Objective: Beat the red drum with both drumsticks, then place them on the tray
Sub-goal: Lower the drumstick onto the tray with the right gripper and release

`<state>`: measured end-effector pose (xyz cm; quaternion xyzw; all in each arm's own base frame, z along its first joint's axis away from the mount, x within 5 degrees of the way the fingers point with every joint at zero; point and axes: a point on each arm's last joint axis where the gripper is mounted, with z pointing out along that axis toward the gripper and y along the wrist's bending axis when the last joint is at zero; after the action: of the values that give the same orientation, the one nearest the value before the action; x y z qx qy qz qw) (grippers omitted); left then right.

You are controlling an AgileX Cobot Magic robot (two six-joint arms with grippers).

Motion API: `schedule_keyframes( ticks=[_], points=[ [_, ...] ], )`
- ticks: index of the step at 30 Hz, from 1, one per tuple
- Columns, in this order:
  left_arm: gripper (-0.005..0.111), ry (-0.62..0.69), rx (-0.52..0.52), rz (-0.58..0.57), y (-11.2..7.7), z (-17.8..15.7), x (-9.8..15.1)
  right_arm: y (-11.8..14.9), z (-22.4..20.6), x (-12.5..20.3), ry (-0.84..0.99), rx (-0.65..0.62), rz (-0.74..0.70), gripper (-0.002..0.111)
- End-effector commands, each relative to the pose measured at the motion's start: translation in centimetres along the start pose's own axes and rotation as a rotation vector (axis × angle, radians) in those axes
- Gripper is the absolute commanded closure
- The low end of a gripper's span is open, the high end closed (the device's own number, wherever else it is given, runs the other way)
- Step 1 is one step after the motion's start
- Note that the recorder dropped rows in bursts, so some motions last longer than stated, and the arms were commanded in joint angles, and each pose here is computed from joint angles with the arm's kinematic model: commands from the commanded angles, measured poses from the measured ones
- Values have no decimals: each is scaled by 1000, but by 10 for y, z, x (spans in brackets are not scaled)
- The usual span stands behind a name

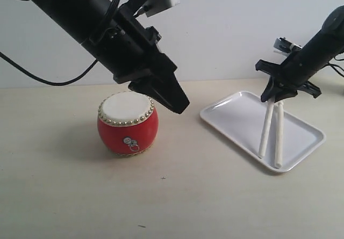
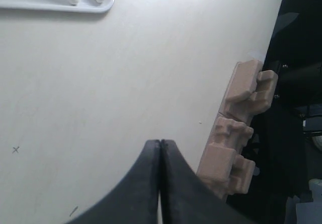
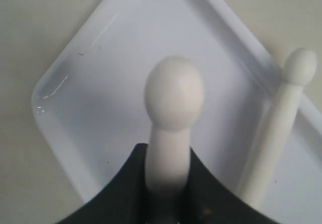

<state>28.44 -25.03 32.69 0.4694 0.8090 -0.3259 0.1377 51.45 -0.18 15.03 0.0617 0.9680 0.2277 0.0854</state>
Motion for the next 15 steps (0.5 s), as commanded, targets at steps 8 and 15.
schedule_keyframes(
  ticks=[8,15],
  points=[
    [106,-22,16,-4,-2,-2,-3,-7,16,1,25,-5,2,95],
    [106,-22,16,0,-2,-2,-3,-8,17,0,14,0,1,84]
  ],
)
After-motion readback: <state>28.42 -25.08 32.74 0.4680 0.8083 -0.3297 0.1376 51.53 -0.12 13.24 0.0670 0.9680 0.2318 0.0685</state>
